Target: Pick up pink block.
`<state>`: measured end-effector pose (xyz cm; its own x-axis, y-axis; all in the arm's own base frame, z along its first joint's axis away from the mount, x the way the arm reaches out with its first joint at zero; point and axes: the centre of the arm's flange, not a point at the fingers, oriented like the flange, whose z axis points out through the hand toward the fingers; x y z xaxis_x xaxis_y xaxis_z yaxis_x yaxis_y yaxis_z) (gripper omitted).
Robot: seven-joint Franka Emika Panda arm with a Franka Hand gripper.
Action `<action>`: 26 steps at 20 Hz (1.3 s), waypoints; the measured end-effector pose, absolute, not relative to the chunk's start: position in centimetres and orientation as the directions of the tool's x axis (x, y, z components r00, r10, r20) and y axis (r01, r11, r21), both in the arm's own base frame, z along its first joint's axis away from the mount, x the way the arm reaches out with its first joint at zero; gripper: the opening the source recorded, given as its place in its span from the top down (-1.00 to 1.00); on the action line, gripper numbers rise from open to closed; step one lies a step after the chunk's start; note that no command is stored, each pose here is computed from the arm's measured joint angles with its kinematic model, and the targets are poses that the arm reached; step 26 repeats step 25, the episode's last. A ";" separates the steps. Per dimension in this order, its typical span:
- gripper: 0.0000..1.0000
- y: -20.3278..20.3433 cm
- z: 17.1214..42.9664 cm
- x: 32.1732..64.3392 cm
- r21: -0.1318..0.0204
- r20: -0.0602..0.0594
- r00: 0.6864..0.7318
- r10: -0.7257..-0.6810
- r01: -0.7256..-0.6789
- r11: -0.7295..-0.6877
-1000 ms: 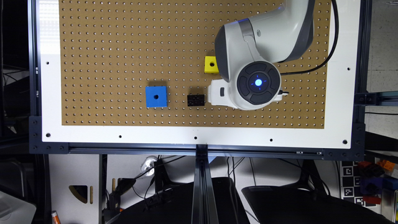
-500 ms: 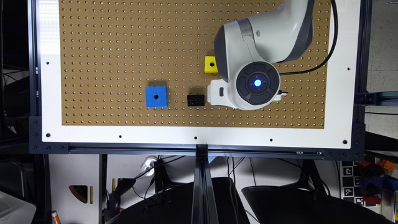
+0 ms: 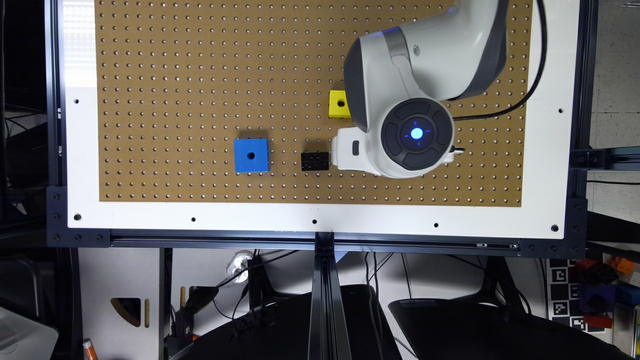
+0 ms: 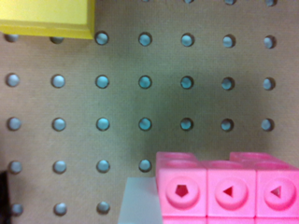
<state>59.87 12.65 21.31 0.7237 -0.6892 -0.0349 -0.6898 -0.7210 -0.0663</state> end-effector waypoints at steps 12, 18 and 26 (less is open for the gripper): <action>1.00 13.0 29.2 59.5 -0.048 -0.002 0.726 -0.687 -0.687 -0.725; 1.00 13.2 31.9 59.1 -0.043 0.009 0.726 -0.688 -0.687 -0.725; 1.00 13.2 32.3 59.1 -0.047 0.014 0.724 -0.689 -0.688 -0.724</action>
